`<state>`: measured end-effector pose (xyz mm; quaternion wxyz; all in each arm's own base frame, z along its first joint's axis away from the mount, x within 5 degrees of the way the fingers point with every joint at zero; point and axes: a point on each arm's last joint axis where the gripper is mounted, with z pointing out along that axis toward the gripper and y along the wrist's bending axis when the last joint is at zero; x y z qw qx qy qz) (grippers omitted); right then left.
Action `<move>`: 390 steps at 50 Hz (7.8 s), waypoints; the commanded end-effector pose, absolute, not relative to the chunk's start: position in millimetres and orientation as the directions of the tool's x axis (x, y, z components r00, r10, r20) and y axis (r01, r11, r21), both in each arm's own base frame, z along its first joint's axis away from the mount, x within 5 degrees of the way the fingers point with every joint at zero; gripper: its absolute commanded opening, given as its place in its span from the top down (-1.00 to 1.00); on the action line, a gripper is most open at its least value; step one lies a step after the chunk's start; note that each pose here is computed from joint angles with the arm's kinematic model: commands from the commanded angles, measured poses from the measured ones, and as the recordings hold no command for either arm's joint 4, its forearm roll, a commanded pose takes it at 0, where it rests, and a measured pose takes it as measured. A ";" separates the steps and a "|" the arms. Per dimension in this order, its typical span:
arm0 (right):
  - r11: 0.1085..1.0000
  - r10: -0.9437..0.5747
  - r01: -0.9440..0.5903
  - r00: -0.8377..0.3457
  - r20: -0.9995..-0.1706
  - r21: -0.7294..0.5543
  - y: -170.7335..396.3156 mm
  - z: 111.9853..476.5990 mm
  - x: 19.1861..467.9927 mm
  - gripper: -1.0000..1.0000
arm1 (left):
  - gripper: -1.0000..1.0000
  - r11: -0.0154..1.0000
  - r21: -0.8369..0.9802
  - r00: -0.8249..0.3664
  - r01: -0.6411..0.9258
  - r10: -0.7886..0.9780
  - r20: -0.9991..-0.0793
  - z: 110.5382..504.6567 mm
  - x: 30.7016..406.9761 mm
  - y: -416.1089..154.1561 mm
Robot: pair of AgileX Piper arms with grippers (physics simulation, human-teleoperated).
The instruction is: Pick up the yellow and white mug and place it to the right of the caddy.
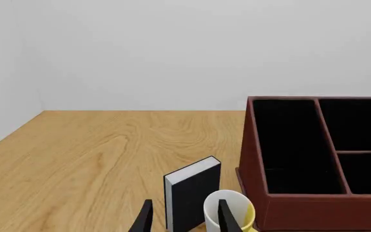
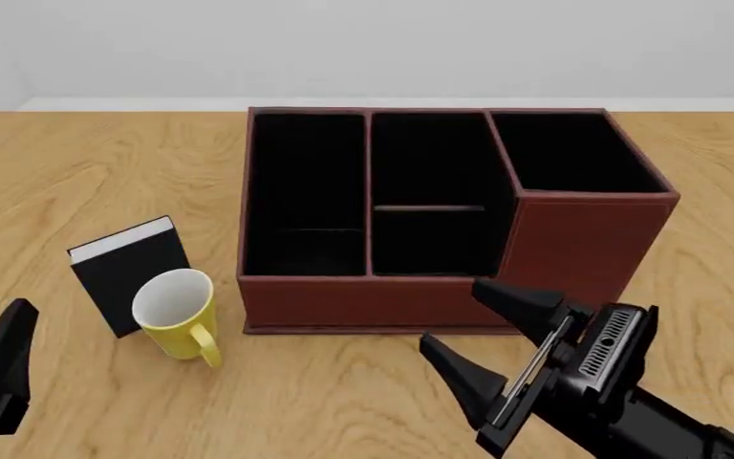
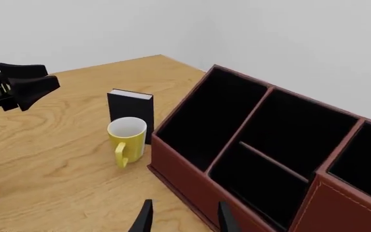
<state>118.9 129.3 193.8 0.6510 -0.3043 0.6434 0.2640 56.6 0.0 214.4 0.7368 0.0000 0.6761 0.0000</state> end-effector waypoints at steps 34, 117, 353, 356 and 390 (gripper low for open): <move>0.586 -0.070 -0.809 0.015 -0.997 -0.054 181.4 176.0 132.1 -1.00 | -1.00 1.000 0.000 0.086 0.000 0.000 -0.996 214.4 56.6 0.0; 0.531 -0.142 -0.846 -0.031 -0.989 -0.050 261.7 135.1 166.8 -1.00 | -1.00 1.000 0.000 0.086 0.000 0.000 -0.996 214.4 56.6 0.0; 0.461 -0.216 -0.880 0.011 -0.976 -0.112 358.8 95.0 197.6 1.00 | -1.00 1.000 0.000 0.086 0.000 0.000 -0.996 214.4 56.6 0.0; 0.461 -0.215 -0.880 0.015 -0.976 -0.116 358.2 96.2 197.7 1.00 | -1.00 1.000 0.000 0.086 0.000 0.000 -0.996 214.4 56.6 0.0; 0.453 -0.167 -0.878 0.085 -0.982 -0.153 350.0 116.3 188.0 1.00 | -1.00 1.000 0.000 0.086 0.000 0.000 -0.996 214.4 56.6 0.0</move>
